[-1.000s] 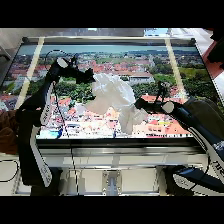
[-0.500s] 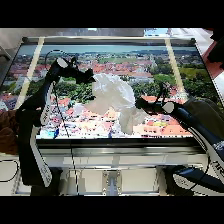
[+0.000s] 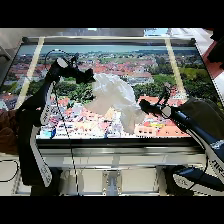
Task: Fold the shirts.
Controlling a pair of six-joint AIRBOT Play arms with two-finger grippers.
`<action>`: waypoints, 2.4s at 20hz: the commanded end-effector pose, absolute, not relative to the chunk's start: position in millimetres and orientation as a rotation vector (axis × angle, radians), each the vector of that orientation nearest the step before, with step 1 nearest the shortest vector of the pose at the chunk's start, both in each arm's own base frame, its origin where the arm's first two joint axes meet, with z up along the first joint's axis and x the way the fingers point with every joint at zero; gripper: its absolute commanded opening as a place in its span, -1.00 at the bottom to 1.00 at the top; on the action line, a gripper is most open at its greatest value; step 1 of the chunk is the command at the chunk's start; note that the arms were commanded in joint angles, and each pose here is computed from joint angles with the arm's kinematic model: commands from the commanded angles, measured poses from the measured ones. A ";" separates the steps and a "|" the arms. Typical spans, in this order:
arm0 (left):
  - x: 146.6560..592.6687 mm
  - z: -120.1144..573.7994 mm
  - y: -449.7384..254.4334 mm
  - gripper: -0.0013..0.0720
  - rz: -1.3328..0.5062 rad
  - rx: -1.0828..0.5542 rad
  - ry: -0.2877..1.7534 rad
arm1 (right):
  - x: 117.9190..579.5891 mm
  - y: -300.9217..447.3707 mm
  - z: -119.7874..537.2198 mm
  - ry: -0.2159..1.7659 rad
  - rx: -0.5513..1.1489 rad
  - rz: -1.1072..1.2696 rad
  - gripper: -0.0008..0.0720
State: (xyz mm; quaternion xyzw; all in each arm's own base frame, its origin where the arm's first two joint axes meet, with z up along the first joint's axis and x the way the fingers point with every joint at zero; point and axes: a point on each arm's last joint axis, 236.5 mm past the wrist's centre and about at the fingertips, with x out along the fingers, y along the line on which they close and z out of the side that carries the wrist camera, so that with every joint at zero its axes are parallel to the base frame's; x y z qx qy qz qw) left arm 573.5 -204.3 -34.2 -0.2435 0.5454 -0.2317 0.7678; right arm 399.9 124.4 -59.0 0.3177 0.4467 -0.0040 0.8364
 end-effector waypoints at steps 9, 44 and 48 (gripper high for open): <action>533.6 212.9 -62.4 -0.94 -0.475 -0.342 0.768 | 398.3 20.2 204.0 0.468 0.215 -0.029 -0.89; 307.2 -66.1 -67.6 0.18 -0.318 -0.367 1.274 | 514.6 58.3 91.2 0.679 0.279 0.057 0.27; 400.9 20.8 -42.8 0.19 -0.292 -0.212 0.928 | 440.2 1.3 161.4 0.696 0.026 -0.063 0.27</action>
